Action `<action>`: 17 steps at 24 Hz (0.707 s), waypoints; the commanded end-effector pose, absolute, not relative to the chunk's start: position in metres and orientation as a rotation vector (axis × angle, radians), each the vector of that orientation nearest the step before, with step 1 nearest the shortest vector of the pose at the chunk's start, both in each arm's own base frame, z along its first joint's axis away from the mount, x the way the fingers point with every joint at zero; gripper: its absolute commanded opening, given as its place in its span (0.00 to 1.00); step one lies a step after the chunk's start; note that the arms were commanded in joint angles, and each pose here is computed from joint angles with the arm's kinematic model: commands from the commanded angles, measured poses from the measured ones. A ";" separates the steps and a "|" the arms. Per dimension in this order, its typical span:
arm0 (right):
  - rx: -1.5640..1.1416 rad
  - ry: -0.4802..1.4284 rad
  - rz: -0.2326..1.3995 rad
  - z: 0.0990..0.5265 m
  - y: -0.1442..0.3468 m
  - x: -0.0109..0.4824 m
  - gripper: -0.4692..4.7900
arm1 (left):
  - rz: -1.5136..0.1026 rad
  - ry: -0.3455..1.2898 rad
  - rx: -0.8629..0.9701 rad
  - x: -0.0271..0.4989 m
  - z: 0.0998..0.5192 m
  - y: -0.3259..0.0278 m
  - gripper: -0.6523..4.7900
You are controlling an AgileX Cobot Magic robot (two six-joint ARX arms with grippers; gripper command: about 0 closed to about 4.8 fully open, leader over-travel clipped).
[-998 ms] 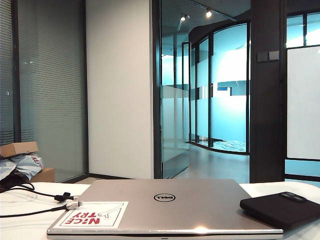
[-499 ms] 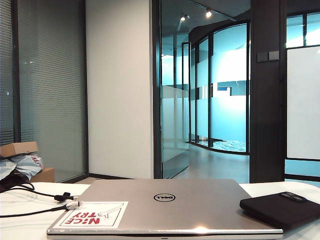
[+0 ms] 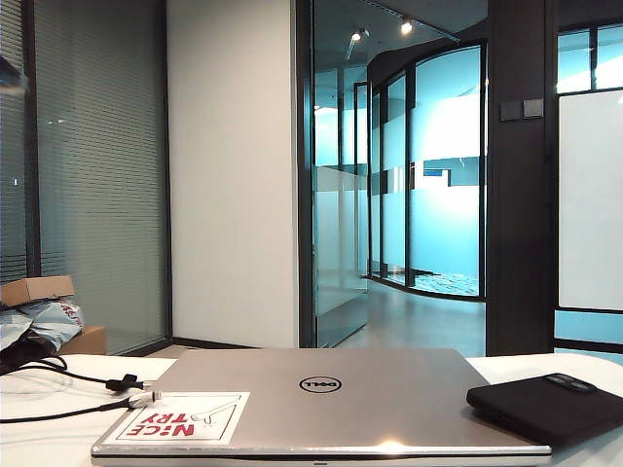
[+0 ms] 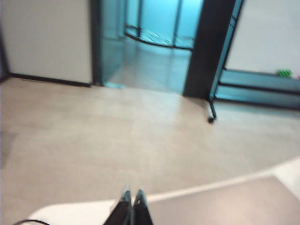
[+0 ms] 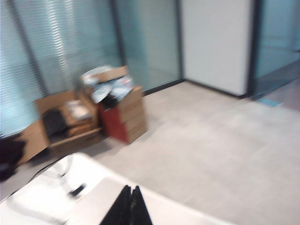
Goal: Pick up the charging cable and the phone, plug the charging cable into the charging port on the phone, and finally place them back on the table.
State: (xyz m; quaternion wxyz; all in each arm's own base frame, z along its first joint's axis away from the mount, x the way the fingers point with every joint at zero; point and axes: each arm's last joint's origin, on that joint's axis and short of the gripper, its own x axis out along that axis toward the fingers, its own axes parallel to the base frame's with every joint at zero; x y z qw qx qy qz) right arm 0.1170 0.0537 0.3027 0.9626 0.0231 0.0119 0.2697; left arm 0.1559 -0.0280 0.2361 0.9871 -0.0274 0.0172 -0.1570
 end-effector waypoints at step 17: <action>-0.101 0.150 0.920 0.289 0.094 0.091 0.09 | -0.512 0.284 0.292 0.181 0.188 -0.061 0.11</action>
